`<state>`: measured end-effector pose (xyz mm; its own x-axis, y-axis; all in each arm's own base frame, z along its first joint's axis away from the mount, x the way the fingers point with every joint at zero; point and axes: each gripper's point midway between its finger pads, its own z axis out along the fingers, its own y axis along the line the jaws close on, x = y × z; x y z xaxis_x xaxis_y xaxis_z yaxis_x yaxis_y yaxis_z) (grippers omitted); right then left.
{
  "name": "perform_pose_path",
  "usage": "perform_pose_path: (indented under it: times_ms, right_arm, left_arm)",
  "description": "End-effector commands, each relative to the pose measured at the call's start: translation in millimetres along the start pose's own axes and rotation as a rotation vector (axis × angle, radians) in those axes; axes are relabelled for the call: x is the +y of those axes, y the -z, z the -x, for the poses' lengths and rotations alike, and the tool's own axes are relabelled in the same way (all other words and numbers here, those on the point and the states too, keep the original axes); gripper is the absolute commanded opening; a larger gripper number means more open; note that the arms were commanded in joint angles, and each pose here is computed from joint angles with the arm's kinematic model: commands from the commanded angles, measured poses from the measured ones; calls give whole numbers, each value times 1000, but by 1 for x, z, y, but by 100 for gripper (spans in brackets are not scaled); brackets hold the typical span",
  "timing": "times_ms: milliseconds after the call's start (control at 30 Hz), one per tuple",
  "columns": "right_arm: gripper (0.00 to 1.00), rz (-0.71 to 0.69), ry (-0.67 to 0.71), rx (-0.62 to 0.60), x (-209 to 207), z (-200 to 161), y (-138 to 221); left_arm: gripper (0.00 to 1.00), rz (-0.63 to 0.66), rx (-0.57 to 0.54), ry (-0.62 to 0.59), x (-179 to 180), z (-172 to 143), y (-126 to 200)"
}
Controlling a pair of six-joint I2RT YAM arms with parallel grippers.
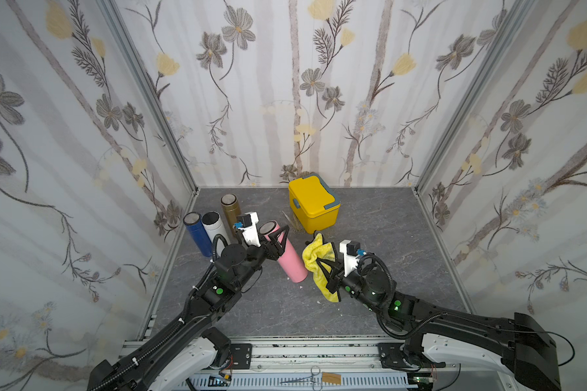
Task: Wipe the surface of the thermos
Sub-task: Wipe the dirt from the surface of the thermos.
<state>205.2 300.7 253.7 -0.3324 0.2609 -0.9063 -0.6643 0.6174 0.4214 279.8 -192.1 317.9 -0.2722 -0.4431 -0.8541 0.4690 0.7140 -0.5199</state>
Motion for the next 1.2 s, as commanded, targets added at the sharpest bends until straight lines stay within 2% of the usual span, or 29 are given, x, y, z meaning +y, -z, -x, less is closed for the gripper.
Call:
perform_pose_path:
  times_ms: [0,167,267,400,500,567,767,967,1167]
  right_arm:
    - [0,-3,-20,-79,-5,5,1]
    - [0,69,-20,-98,2,-2,4]
    - [0,47,-51,-75,0,0,7]
    - [0,28,-75,-51,2,8,9]
    - [0,-26,-105,-29,-6,8,12]
    - [0,-40,-140,-53,-12,8,18]
    - [0,-15,-235,-93,-14,8,28]
    - [0,77,-254,-96,12,23,32]
    - [0,176,-231,-84,44,38,19]
  left_arm:
    - [0,52,-33,-38,4,14,7]
    - [0,6,-47,53,-3,16,15]
    - [0,-1,-73,67,-7,26,13]
    - [0,-72,-139,63,-23,44,12]
    - [0,-106,-66,61,-34,38,5]
    - [0,-165,-55,58,-43,34,5]
    - [0,-166,21,10,-48,23,-14]
    - [0,-198,25,-12,-59,24,-12]
    - [0,-186,-10,-35,-56,28,-7]
